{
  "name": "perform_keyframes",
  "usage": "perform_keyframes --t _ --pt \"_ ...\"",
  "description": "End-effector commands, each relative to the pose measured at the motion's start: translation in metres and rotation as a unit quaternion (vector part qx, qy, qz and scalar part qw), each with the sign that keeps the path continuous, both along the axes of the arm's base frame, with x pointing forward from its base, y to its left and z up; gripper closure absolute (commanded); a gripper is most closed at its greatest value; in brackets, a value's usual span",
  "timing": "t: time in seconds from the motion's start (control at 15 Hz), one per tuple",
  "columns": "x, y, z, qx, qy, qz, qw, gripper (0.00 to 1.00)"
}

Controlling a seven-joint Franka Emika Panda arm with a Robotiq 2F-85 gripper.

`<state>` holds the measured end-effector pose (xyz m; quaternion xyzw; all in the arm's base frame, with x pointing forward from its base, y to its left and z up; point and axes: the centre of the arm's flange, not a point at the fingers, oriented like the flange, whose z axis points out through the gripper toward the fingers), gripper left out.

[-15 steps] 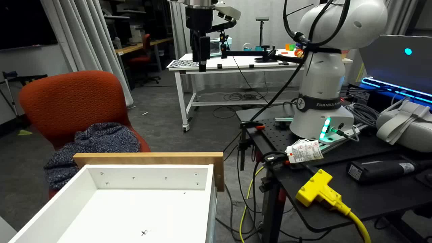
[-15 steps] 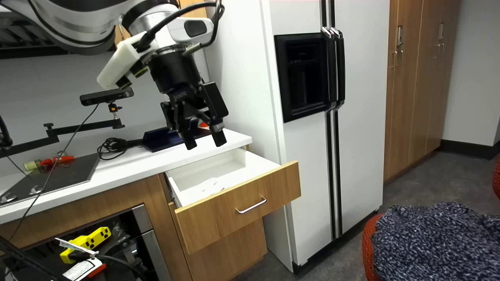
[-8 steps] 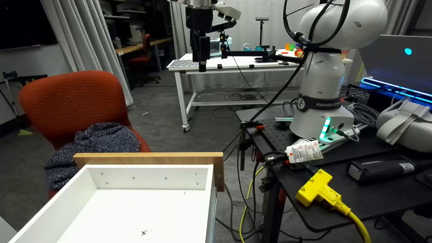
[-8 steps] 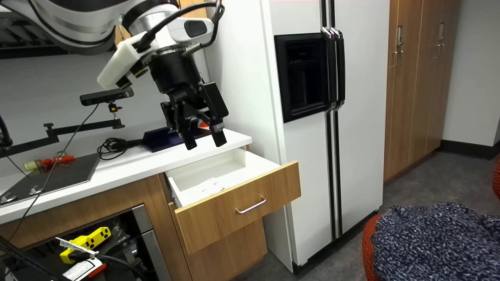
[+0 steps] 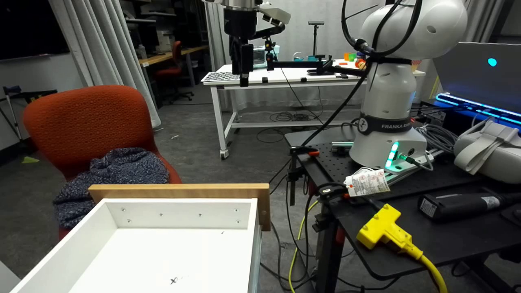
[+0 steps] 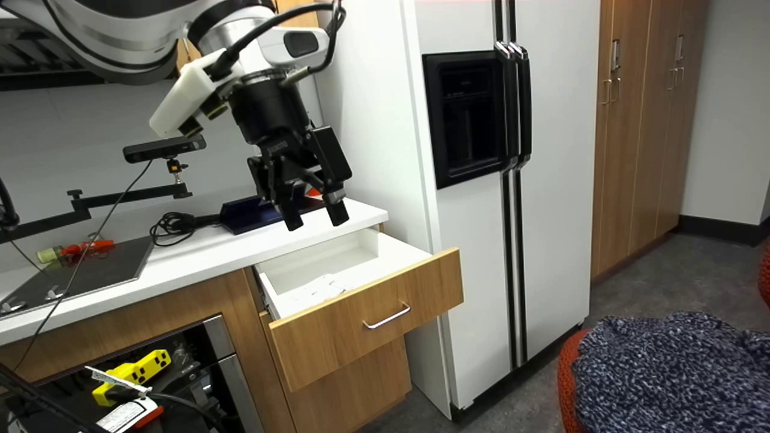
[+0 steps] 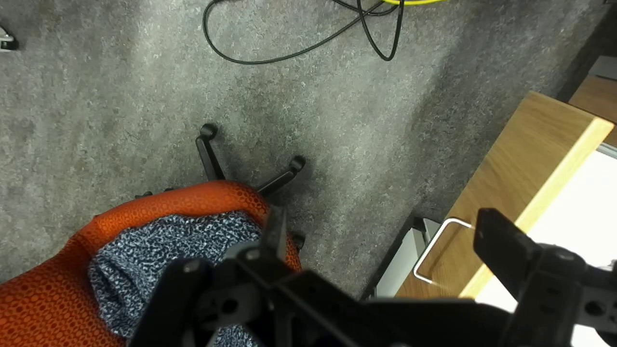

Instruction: Close the open drawer

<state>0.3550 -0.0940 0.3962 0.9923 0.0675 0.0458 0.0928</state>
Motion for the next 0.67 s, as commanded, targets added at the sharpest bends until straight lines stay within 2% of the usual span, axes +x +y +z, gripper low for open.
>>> perform_keyframes --t 0.0,0.6 --pt "0.0 0.0 0.0 0.0 0.0 0.0 1.0 0.0" --pt "0.0002 0.0001 -0.001 0.004 0.002 0.004 1.0 0.0"
